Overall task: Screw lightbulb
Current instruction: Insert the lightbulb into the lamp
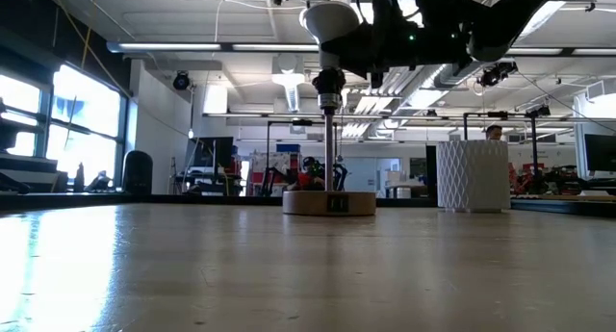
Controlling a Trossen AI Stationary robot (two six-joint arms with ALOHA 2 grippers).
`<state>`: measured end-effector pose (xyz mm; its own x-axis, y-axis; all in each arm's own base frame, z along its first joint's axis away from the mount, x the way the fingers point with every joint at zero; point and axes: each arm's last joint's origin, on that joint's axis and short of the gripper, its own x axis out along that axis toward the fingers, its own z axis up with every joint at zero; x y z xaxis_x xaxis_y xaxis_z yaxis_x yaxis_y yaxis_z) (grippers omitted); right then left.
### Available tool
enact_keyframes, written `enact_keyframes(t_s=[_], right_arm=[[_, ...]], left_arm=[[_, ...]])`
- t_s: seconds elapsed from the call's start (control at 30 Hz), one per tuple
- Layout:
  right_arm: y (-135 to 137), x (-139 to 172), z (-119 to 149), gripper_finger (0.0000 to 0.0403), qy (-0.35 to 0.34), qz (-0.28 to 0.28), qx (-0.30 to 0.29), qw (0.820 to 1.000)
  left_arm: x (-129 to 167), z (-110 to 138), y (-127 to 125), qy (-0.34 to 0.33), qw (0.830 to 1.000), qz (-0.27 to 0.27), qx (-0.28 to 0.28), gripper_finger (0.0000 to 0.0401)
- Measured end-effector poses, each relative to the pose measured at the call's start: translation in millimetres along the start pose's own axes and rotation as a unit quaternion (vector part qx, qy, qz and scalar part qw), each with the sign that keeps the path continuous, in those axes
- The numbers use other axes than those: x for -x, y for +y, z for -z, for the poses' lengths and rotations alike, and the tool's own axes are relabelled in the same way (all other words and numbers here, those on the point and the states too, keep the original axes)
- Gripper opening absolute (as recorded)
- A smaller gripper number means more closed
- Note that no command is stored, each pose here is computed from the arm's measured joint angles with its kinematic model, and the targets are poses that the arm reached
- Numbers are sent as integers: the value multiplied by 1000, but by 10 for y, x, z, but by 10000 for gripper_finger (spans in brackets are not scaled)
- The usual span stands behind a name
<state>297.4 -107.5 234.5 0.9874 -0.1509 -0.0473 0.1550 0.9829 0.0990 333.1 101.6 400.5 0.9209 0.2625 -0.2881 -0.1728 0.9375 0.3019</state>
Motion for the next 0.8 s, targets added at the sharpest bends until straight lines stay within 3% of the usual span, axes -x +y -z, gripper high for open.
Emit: enact_keyframes(t_s=[0.17, 0.8], right_arm=[[0, 0, 6, 141, 3, -1, -1, 1000], [45, -9, 40, 139, 18, -5, 17, 1000]], left_arm=[[-137, 101, 23, 22, 999, 28, 5, 1], [-117, 122, -108, 53, 997, 54, 15, 1]])
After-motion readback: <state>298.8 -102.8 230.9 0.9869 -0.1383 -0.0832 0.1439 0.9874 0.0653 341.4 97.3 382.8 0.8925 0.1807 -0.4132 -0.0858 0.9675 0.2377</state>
